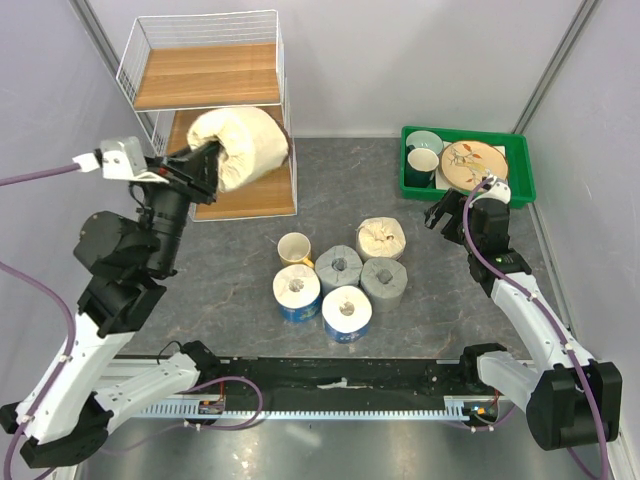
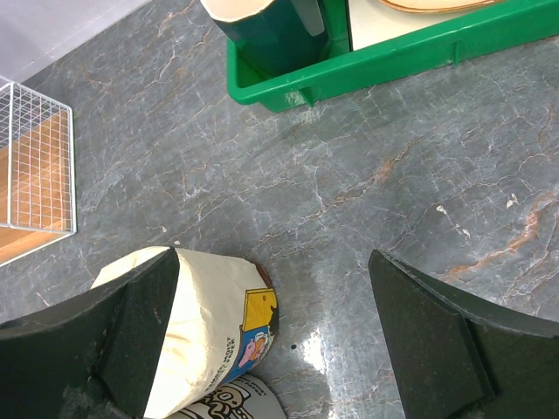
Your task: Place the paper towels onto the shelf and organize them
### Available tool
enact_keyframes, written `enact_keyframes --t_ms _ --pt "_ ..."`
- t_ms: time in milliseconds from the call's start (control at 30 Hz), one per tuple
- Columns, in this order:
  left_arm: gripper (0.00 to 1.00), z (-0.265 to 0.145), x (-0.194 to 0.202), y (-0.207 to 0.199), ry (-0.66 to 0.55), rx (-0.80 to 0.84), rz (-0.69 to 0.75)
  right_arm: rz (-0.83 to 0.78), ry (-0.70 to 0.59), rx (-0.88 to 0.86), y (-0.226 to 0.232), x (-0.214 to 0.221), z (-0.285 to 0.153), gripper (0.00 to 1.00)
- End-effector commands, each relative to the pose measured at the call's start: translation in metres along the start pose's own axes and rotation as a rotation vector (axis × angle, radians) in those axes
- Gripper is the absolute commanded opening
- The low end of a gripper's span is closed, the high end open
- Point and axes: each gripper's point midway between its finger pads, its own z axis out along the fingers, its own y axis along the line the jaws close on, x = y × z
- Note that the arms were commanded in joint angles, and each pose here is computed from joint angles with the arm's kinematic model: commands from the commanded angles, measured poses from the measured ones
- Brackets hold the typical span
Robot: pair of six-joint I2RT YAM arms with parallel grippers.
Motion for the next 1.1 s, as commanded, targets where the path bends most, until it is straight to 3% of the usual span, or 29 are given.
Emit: enact_keyframes --t_ms 0,33,267,500,933,1067 --pt "0.19 0.000 -0.086 0.020 -0.219 -0.146 0.050 0.010 -0.030 -0.026 0.007 -0.009 -0.004 0.98" --pt "0.20 0.000 -0.101 0.023 -0.240 -0.171 0.090 0.011 -0.025 -0.025 0.007 -0.007 -0.003 0.98" --pt "0.20 0.038 -0.112 0.012 -0.212 -0.212 0.257 0.012 -0.020 -0.029 0.009 -0.007 -0.001 0.98" --pt "0.21 0.060 -0.130 0.029 -0.243 -0.344 0.398 -0.009 -0.021 -0.024 0.009 -0.010 0.001 0.98" --pt "0.21 0.103 -0.128 0.099 -0.201 -0.380 0.356 -0.019 -0.006 -0.028 0.011 -0.011 0.006 0.98" --pt "0.20 0.129 -0.111 0.116 -0.150 -0.342 0.301 -0.023 -0.006 -0.020 0.010 -0.010 0.008 0.98"
